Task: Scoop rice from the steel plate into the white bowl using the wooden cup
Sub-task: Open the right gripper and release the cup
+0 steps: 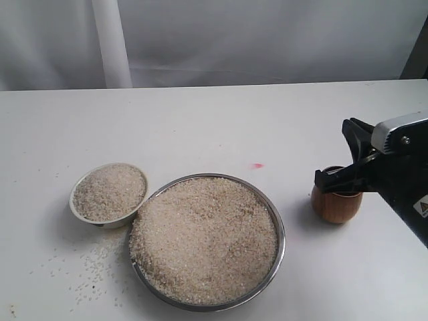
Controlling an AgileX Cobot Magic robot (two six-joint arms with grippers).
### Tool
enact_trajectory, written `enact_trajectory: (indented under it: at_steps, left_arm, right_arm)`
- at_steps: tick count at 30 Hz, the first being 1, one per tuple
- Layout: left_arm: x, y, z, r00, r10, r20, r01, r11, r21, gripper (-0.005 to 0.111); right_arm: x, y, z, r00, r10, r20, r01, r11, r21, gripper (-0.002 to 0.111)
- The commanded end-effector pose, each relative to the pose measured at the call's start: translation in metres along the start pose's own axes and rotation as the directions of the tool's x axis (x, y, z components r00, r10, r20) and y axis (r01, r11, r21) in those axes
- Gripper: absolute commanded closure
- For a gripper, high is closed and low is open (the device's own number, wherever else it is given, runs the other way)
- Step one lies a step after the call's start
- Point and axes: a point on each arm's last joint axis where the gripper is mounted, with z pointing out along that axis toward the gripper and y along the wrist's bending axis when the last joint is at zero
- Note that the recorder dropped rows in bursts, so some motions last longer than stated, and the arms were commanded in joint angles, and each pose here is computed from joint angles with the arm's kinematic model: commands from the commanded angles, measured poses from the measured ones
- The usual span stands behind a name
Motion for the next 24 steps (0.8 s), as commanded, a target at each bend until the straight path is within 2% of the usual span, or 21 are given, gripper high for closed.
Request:
enact_trajectory:
  at_steps: [1,13,18,21,24]
  left_arm:
    - [-0.003,-0.001,-0.001,1.000,-0.006,0.019,0.006,1.000,0.006,0.107]
    - [-0.003,-0.001,-0.001,1.000,-0.006,0.019,0.006,1.000,0.006,0.107]
    - [-0.003,-0.001,-0.001,1.000,-0.006,0.019,0.006,1.000,0.006,0.107]
    - [-0.003,-0.001,-0.001,1.000,-0.006,0.019,0.006,1.000,0.006,0.107]
    - [-0.003,-0.001,-0.001,1.000,-0.006,0.019,0.006,1.000,0.006,0.107]
  right_arm:
    - [0.000,0.000,-0.002,1.000,0.005,-0.004,-0.005,1.000,-0.005,0.108]
    - [0.001,-0.001,-0.002,1.000,0.012,-0.006,-0.012,1.000,0.005,0.108]
    - [0.002,-0.006,-0.002,0.998,0.056,-0.023,-0.055,0.996,0.067,0.108]
    - [0.002,-0.004,-0.007,0.994,0.064,-0.090,-0.061,0.998,0.029,0.108]
    - [-0.009,0.002,-0.023,0.988,0.008,-0.155,-0.023,0.995,-0.097,0.108]
